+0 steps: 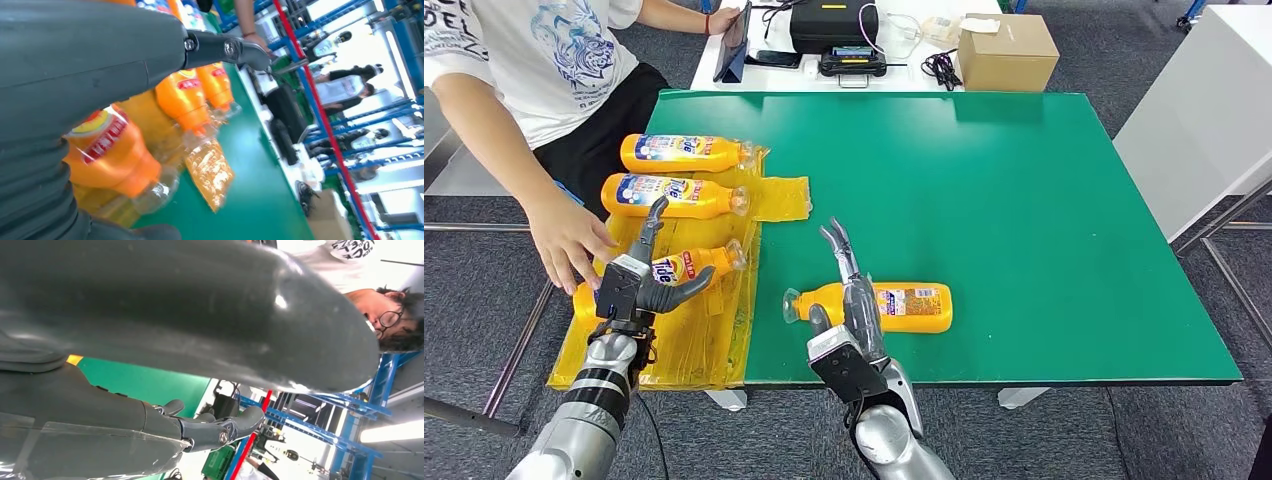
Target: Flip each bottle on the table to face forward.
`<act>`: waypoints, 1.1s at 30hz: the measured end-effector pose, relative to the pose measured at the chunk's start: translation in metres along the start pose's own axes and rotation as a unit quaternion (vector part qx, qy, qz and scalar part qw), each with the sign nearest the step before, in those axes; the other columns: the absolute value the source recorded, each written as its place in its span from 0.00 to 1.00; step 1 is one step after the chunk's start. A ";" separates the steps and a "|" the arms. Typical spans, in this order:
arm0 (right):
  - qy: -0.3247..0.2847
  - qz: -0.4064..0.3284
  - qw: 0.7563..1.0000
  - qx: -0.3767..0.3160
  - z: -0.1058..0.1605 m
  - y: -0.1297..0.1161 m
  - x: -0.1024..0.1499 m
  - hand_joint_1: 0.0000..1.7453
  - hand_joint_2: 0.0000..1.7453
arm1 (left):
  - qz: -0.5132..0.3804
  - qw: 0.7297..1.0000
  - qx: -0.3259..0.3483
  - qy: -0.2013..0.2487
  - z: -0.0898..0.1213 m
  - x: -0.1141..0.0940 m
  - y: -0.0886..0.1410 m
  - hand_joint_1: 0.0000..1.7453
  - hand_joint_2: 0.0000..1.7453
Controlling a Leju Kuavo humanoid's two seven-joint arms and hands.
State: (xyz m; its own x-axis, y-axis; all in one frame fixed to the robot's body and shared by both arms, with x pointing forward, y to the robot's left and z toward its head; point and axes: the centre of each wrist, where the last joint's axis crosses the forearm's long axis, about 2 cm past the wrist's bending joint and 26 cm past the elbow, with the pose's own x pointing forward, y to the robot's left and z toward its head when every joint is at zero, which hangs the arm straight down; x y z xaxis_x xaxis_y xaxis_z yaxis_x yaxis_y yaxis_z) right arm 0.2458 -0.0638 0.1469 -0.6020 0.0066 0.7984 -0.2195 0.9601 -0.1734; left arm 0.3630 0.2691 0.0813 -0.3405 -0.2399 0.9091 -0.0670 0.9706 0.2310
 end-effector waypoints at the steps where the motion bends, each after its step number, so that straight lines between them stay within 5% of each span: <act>1: 0.000 0.000 1.000 0.000 0.000 0.000 0.000 0.00 0.00 | 0.001 1.000 0.002 -0.005 -0.001 0.002 -0.001 0.00 1.00; 7: 0.001 0.002 1.000 0.000 0.000 0.000 0.000 0.00 0.00 | 0.006 0.999 0.030 -0.022 -0.002 0.009 0.000 0.00 1.00; 12: 0.021 0.033 0.999 0.011 0.000 -0.001 -0.002 0.00 0.00 | -0.025 0.984 0.158 -0.079 -0.008 0.036 0.006 0.00 1.00; 16: 0.082 0.119 0.987 0.072 -0.001 -0.013 -0.011 0.00 1.00 | -0.053 0.962 0.233 -0.131 -0.009 0.063 0.011 0.00 1.00; 26: 0.257 0.296 0.900 0.189 0.023 -0.084 -0.070 0.00 1.00 | 0.010 0.965 0.227 -0.130 0.028 0.070 0.002 0.00 1.00; 33: 0.292 0.342 0.868 0.211 0.016 -0.121 -0.090 0.00 1.00 | 0.019 0.973 0.201 -0.111 0.039 0.066 -0.016 0.00 1.00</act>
State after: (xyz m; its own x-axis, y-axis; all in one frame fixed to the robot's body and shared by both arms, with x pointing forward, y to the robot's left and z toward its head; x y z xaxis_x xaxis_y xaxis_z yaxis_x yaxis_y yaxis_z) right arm 0.3142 -0.1852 0.0864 -0.2373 0.7938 0.5600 -0.2992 0.4887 -0.8195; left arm 0.3048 0.2383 0.1237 -0.5417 -0.2374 0.8064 -0.3962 0.9182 0.0042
